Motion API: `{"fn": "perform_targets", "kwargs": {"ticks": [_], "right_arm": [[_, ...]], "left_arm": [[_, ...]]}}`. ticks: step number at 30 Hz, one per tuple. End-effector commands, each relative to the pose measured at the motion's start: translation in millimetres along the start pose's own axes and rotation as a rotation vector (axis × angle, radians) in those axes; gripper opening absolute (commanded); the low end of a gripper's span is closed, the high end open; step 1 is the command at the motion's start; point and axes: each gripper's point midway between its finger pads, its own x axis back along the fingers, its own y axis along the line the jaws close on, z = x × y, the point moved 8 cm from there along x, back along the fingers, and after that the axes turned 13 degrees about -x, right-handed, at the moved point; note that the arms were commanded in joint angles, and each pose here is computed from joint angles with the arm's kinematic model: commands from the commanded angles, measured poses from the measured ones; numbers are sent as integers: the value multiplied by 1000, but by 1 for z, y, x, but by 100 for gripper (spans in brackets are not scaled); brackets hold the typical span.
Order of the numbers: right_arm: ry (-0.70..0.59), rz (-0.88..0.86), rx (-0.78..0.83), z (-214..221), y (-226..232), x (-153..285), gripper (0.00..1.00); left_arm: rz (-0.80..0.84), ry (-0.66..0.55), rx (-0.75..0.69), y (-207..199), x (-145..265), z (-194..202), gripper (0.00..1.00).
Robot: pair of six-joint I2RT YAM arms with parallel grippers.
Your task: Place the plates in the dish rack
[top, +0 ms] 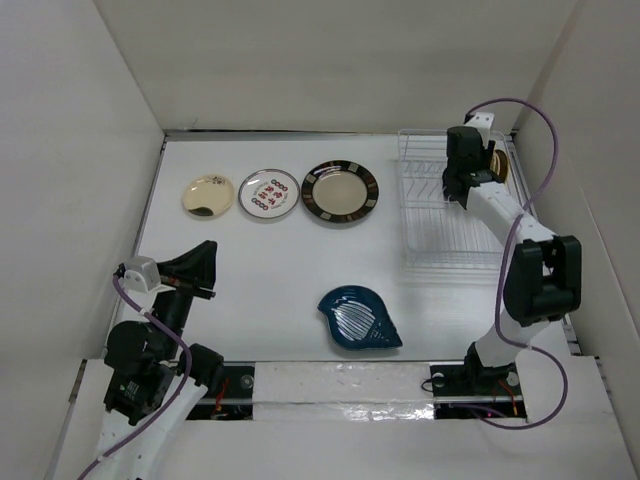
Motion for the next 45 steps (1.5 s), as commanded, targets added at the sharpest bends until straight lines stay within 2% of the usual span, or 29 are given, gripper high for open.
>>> {"fn": "perform_targets", "kwargs": {"ticks": [1, 2, 4, 5, 6, 7, 8, 9, 13, 14, 17, 18, 21, 27, 32, 35, 36, 39, 40, 42, 43, 44, 45], "right_arm": [[-30, -189, -211, -36, 3, 51, 55], [-19, -243, -221, -34, 7, 62, 54], [-5, -390, -261, -34, 13, 96, 28], [44, -472, -226, -10, 23, 113, 14], [76, -625, -229, -6, 27, 137, 0], [113, -712, -224, 6, 32, 152, 0], [172, -792, -188, 36, 35, 162, 0], [232, -941, -147, 53, 45, 189, 0], [409, -1109, -25, 107, 41, 232, 0], [467, -1104, 26, 119, 36, 236, 1], [585, -1090, 152, 141, 28, 245, 40], [631, -1114, 186, 147, 27, 250, 56], [753, -1079, 266, 166, 26, 247, 77], [837, -1044, 358, 189, 41, 241, 80], [934, -1043, 439, 216, 52, 240, 74], [987, -1082, 467, 228, 57, 246, 64], [1022, -1099, 469, 233, 56, 248, 55], [1089, -1151, 488, 249, 57, 256, 43], [1105, -1158, 495, 254, 57, 259, 33], [1116, -1165, 499, 260, 60, 261, 21], [1124, -1175, 487, 260, 61, 263, 6], [1117, -1190, 473, 259, 65, 263, 0], [1106, -1205, 460, 256, 67, 265, 0]], "left_arm": [[20, -28, 11, -3, -3, -8, 10], [20, -28, 9, -3, -3, -8, 10], [19, -21, 9, -3, -5, -7, 10], [19, -19, 9, -3, -5, -7, 10], [20, -12, 8, -4, -6, -5, 9], [22, -10, 8, -4, -7, -5, 9], [23, -7, 7, -4, -7, -5, 5], [25, 2, 6, -5, -9, -3, 1], [39, 17, 0, -6, -12, 0, 0], [41, 22, 0, -7, -13, 0, 0], [29, 38, -5, -6, -16, 3, 0], [24, 39, -5, -5, -16, 3, 0], [5, 40, -9, -4, -17, 3, 0], [-16, 54, -11, -2, -18, 5, 0], [-19, 52, -14, -1, -18, 5, 0], [-17, 52, -12, -2, -18, 5, 0], [-17, 51, -12, -2, -18, 5, 0], [-18, 43, -10, -1, -16, 4, 0], [-18, 40, -11, -1, -16, 3, 0], [-18, 29, -9, -1, -14, 1, 0], [-20, 26, -9, -1, -14, 1, 0], [-21, 25, -9, 0, -13, 1, 1], [-22, 20, -8, 0, -12, 0, 1]]}}
